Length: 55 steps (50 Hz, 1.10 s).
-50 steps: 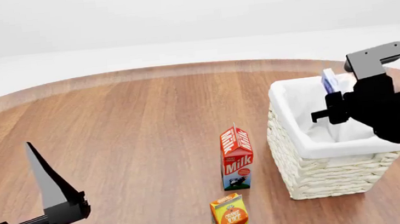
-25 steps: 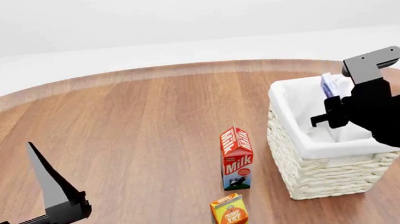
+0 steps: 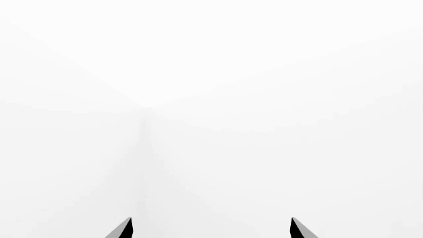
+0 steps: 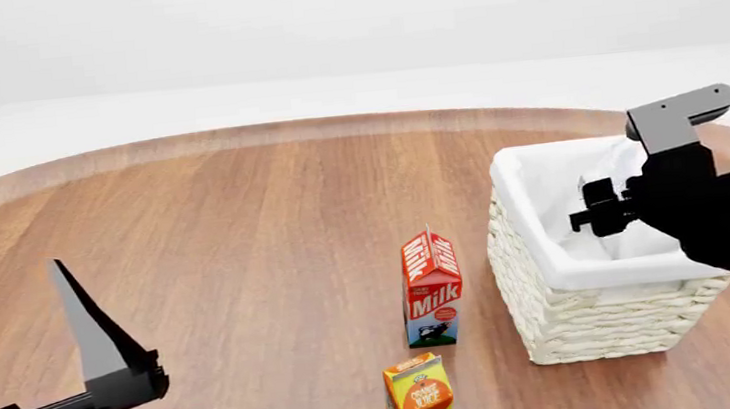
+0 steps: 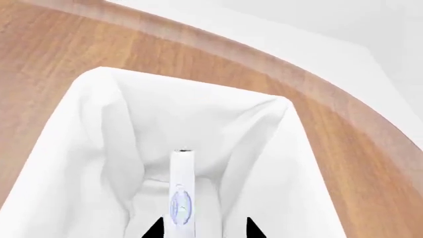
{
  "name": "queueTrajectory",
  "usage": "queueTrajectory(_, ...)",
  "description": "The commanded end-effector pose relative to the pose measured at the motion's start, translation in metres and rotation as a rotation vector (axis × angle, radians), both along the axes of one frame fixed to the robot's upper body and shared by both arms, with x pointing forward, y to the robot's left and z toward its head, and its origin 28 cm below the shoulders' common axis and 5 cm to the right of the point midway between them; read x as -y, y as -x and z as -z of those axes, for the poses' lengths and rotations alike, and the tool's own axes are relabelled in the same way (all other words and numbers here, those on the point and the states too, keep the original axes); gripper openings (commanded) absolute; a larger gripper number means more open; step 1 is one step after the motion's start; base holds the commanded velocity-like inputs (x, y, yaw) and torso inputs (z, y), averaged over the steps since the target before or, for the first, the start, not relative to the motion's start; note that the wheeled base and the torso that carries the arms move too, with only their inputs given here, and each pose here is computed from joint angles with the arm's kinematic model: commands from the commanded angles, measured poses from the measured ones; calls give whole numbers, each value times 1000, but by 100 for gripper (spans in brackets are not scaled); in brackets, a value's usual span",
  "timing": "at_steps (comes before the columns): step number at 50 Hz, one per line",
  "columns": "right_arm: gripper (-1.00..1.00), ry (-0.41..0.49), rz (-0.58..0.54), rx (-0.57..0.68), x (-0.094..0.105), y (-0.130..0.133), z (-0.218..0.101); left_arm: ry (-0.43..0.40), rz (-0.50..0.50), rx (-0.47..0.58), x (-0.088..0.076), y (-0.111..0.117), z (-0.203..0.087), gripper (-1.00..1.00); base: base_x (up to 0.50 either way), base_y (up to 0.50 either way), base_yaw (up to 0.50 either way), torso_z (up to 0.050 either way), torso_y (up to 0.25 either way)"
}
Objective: Pick up the cream cheese box and the butter, and put them in the basket.
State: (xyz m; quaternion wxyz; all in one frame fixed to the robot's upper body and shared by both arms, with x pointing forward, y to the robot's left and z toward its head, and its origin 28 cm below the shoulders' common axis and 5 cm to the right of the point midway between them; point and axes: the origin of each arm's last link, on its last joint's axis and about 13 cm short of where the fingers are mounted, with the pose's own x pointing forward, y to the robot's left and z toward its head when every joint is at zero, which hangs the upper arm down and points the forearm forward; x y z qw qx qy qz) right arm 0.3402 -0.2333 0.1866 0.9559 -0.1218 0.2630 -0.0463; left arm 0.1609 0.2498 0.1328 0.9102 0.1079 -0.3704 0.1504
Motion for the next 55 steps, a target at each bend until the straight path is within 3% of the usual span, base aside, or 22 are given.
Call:
queueTrajectory(1, 100, -3, -5, 38, -1, -5, -8, -2, -12, 6, -2, 0, -1, 100, 0, 0, 0, 0, 0)
queueTrajectory(13, 100, 10, -27, 45, -5, -1, -10, -1, -12, 7, -2, -1, -1, 100, 0, 0, 0, 0, 0)
queueTrajectory(25, 100, 7, -139, 142, -21, 31, -35, 0, -13, 9, -2, 0, -1, 100, 0, 0, 0, 0, 0)
queueTrajectory(31, 100, 9, -208, 243, -27, 75, -49, 0, -15, 12, -3, 1, -1, 100, 0, 0, 0, 0, 0)
queueTrajectory(41, 100, 3, -215, 399, -28, 126, -59, -3, -16, 17, -2, 2, -3, 100, 0, 0, 0, 0, 0)
queueTrajectory(46, 100, -55, -264, 536, -34, 153, -66, -6, -15, 17, -2, 3, -2, 100, 0, 0, 0, 0, 0)
queueTrajectory(51, 100, -55, -347, 581, -51, 174, -55, -6, -20, 21, -3, 4, -3, 100, 0, 0, 0, 0, 0)
queueTrajectory(55, 100, -96, -434, 532, -72, 183, -44, -9, -23, 26, -3, 5, -4, 100, 0, 0, 0, 0, 0)
